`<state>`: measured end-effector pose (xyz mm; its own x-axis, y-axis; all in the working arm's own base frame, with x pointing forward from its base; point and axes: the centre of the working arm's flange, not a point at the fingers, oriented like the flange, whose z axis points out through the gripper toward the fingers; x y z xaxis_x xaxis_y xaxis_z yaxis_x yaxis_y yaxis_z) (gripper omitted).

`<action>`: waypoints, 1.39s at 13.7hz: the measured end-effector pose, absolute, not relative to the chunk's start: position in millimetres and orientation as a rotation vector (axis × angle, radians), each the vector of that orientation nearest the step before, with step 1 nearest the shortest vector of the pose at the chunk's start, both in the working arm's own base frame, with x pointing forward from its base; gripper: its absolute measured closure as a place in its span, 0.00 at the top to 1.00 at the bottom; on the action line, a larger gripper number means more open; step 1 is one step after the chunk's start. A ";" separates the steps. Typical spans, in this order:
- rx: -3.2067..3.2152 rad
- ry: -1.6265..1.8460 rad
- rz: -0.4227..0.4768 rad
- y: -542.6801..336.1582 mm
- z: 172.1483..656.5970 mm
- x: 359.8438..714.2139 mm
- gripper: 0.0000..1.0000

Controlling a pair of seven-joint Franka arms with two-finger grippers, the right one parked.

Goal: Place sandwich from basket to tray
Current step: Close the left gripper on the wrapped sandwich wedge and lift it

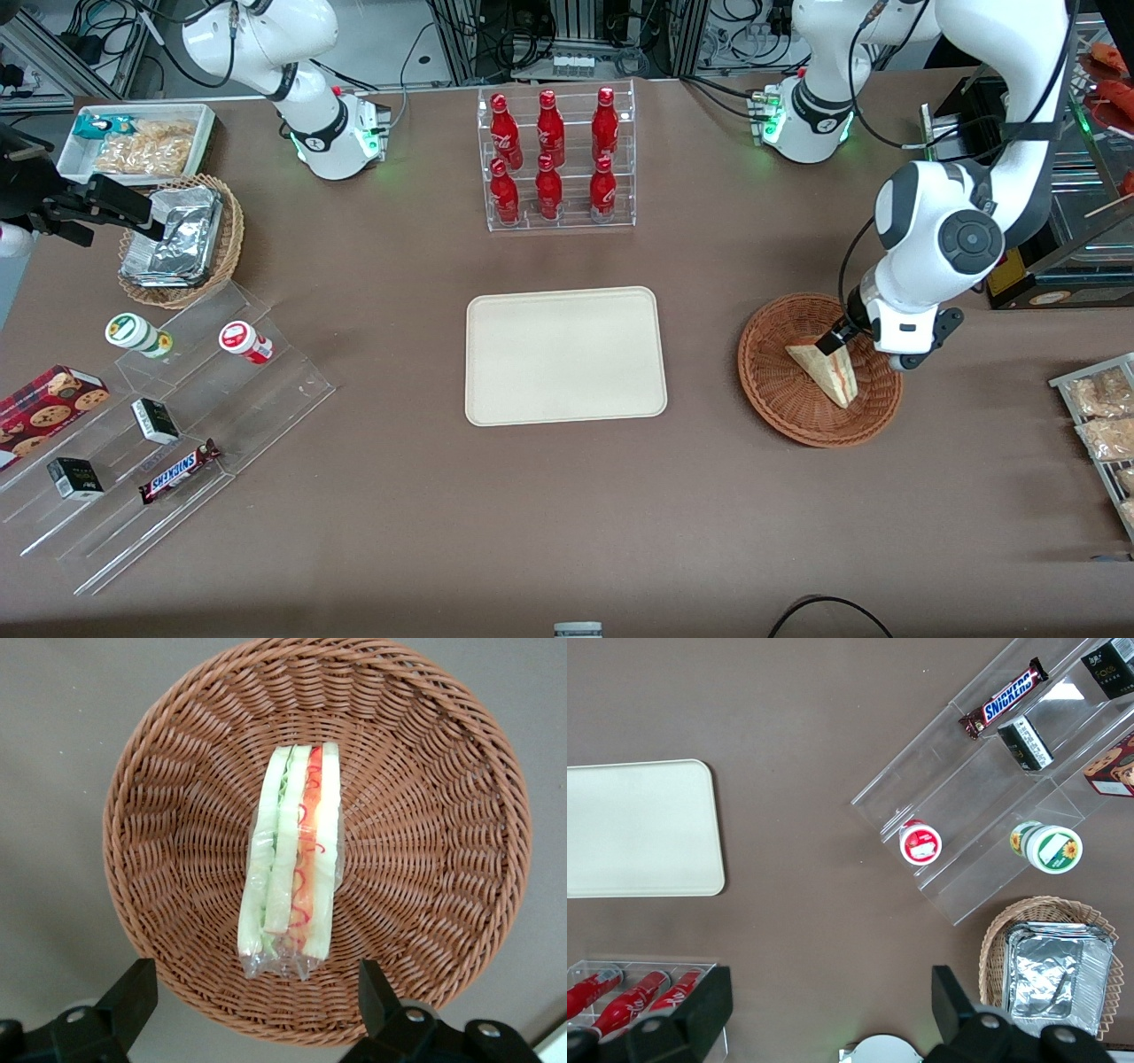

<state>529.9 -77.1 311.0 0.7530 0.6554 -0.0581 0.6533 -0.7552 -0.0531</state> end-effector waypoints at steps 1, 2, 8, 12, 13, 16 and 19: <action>-2.914 -1.093 0.109 -76.8 306.1 531.0 1.00; -2.916 -1.097 0.103 -76.6 299.6 532.3 1.00; -2.908 -1.112 0.118 -75.4 263.3 535.5 1.00; -2.906 -1.136 0.125 -75.2 260.7 535.7 0.71; -2.904 -1.143 0.126 -75.2 260.7 535.7 0.61; -2.903 -1.150 0.121 -75.4 261.9 536.9 0.31; -2.916 -1.103 0.141 -77.2 274.9 544.9 0.16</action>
